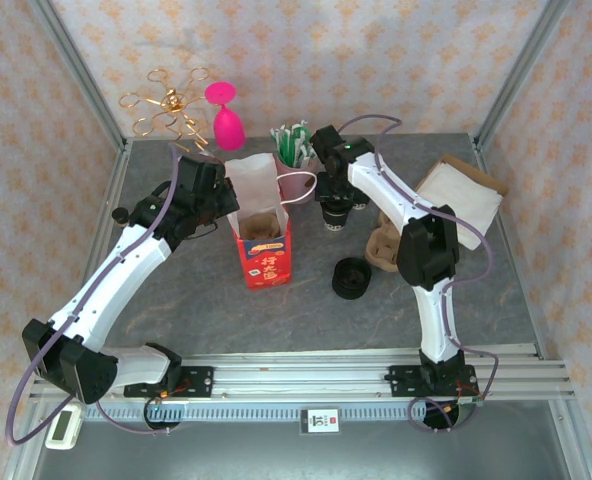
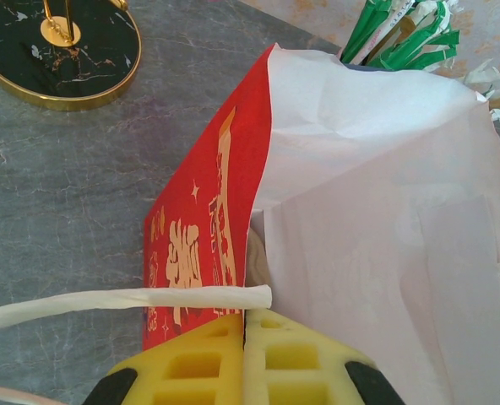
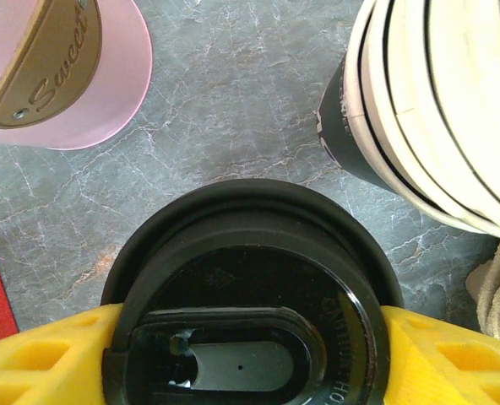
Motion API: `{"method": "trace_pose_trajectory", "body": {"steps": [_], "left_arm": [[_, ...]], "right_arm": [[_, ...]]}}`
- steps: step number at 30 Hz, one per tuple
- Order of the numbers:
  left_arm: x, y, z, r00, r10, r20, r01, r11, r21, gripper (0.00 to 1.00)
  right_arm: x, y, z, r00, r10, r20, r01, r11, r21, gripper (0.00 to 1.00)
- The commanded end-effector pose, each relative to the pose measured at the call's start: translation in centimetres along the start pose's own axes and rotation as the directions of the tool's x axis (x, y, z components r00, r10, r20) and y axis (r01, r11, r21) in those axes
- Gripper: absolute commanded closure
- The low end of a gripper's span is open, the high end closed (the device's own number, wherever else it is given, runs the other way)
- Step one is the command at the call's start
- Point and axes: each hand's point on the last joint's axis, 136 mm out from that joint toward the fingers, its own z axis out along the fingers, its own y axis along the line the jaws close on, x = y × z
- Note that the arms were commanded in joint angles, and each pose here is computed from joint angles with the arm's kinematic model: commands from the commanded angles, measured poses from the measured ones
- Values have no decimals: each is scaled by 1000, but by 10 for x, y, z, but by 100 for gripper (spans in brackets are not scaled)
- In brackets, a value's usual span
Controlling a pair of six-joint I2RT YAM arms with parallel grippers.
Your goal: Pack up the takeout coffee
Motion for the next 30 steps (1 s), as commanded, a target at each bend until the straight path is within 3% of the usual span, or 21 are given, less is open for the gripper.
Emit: {"method": "trace_pose_trajectory", "body": {"steps": [1, 30], "left_arm": [[-7, 3, -5, 999, -18, 31, 18, 1000, 3, 100], [-4, 2, -2, 999, -46, 23, 45, 999, 25, 98]], "right_arm": [[0, -2, -4, 1000, -25, -3, 25, 999, 28, 31], [23, -6, -38, 1000, -8, -6, 8, 999, -49, 32]]}}
